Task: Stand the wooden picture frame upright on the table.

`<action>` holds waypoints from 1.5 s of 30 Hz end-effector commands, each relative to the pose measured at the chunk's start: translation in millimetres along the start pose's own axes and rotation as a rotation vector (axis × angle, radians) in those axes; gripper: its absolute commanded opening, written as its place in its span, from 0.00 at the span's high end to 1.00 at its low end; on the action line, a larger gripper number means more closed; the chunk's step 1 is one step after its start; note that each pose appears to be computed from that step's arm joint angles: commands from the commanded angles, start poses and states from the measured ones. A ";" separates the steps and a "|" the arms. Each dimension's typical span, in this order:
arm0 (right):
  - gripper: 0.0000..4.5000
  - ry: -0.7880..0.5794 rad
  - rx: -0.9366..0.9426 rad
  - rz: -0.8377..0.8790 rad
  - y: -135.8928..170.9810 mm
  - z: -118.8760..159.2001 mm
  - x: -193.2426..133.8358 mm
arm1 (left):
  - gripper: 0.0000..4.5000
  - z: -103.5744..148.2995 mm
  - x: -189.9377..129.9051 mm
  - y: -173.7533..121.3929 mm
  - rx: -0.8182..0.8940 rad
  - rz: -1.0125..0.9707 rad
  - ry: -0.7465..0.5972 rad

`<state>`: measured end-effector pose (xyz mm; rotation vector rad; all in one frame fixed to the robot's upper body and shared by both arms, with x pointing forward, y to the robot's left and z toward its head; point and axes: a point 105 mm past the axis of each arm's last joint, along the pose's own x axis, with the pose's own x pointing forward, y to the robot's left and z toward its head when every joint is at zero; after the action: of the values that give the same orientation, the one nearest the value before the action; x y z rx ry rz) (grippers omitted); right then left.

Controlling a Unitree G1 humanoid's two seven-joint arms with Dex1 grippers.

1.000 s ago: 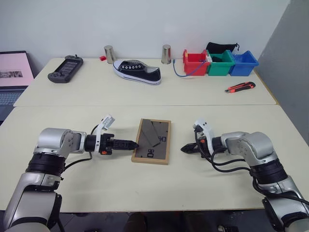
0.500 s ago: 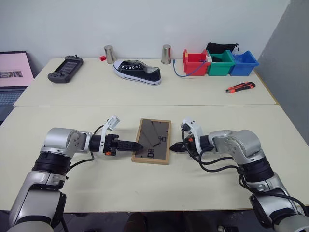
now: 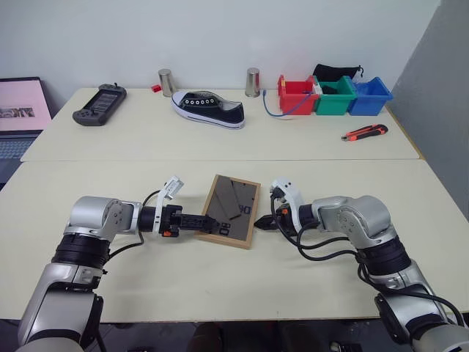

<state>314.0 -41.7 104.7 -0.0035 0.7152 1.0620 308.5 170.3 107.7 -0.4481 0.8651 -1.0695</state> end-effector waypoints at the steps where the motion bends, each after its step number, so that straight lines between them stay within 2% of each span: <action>1: 0.99 -0.026 -0.043 0.048 15.8 7.3 3.1 | 0.00 -8.2 13.3 -2.6 -0.023 -0.043 0.023; 14: 0.99 -0.026 -0.048 0.047 17.8 8.0 6.3 | 0.00 -3.1 23.9 -5.2 -0.018 -0.072 -0.001; 26: 1.00 -0.025 -0.042 0.020 10.4 1.4 2.7 | 0.53 -6.1 16.0 -9.7 -0.011 -0.080 0.003; 31: 1.00 -0.032 -0.040 0.018 9.4 3.3 2.9 | 0.71 -4.9 16.1 -12.4 -0.018 -0.088 -0.017; 40: 1.00 -0.064 -0.038 -0.017 -1.9 6.1 -12.1 | 0.73 5.4 18.7 -23.2 -0.033 -0.092 -0.110; 44: 1.00 -0.081 -0.046 -0.035 -16.9 3.0 -46.6 | 0.73 12.5 12.5 -39.0 -0.045 -0.126 -0.180; 45: 0.96 -0.083 -0.038 -0.024 -18.8 1.6 -56.1 | 0.73 12.7 11.4 -43.8 -0.050 -0.140 -0.195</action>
<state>317.0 -87.6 108.2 -0.0286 0.6926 0.9929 299.4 141.3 117.1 -0.6327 0.7847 -1.0645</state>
